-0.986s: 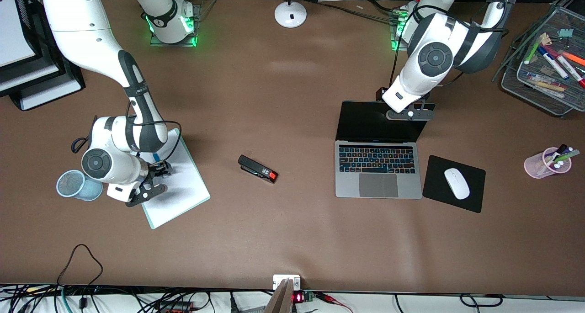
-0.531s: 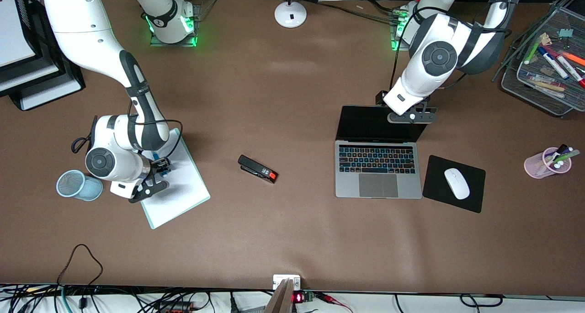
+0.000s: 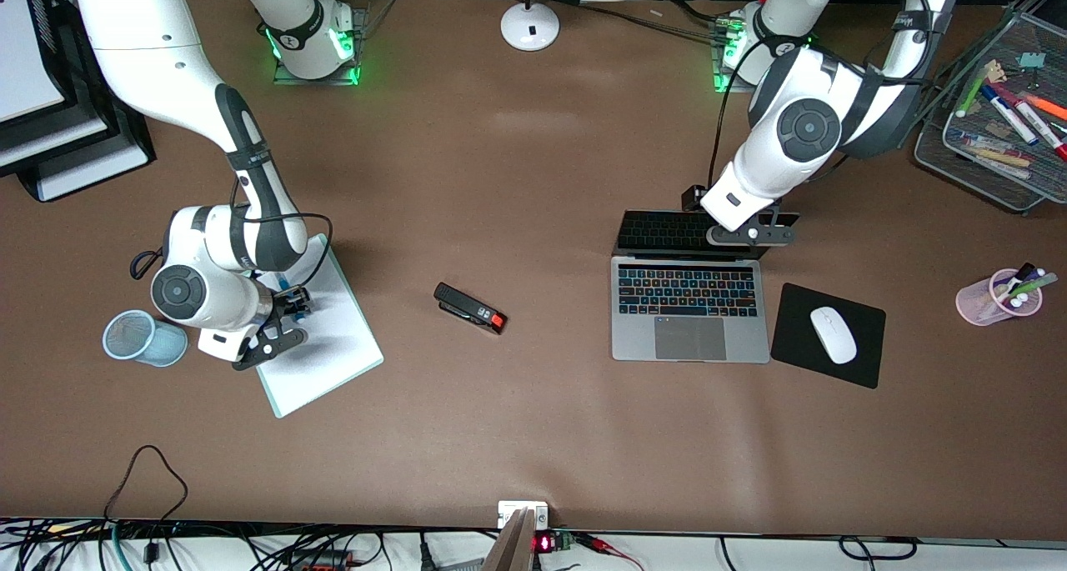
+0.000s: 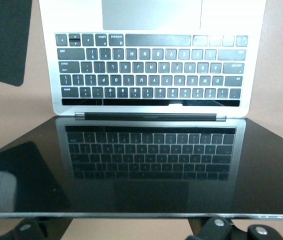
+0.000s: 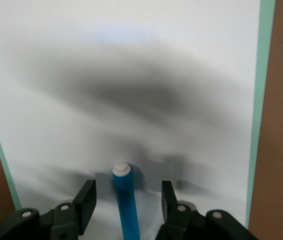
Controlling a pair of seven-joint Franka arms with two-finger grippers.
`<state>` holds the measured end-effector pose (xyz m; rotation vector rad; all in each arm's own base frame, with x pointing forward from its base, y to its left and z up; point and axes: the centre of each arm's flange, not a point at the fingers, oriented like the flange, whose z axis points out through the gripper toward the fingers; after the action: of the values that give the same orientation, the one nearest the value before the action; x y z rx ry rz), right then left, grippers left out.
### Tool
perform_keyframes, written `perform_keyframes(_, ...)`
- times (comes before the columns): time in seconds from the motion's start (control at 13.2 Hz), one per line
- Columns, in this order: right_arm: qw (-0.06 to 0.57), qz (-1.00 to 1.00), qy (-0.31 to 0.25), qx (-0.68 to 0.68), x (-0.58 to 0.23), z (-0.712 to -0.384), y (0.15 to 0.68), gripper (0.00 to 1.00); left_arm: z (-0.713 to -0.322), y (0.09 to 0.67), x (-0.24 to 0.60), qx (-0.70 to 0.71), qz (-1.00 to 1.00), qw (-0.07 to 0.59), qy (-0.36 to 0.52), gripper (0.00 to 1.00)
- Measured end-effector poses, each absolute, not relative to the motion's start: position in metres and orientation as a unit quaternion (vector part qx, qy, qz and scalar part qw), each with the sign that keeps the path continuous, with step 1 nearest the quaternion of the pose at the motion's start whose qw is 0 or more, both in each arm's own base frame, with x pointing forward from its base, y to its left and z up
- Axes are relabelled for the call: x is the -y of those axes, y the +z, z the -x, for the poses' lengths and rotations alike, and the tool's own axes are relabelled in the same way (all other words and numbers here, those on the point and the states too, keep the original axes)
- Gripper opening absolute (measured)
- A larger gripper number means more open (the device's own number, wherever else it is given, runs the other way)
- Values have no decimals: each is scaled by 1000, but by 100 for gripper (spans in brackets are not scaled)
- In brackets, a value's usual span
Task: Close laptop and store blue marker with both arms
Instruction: 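Grasp the marker with the right gripper while the left gripper pushes the screen down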
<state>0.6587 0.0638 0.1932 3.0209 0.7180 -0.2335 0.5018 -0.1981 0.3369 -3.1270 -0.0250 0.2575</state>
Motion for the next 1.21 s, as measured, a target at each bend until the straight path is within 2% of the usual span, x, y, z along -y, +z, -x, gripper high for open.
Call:
perform_keyframes(0.23,13,-970,-79,-230,-63,-656,190,59,-517,339,193,16,997,-7,75,100)
perform_keyframes(0.61,13,-970,-80,-230,-63,-656,189,48,-535,337,191,24,997,-18,74,100)
perform_keyframes(1.14,13,-970,-82,-230,-63,-655,186,41,-556,327,188,33,997,-34,66,100)
perform_keyframes(1.21,13,-970,-82,-230,-63,-655,186,34,-559,324,188,34,997,-37,64,100)
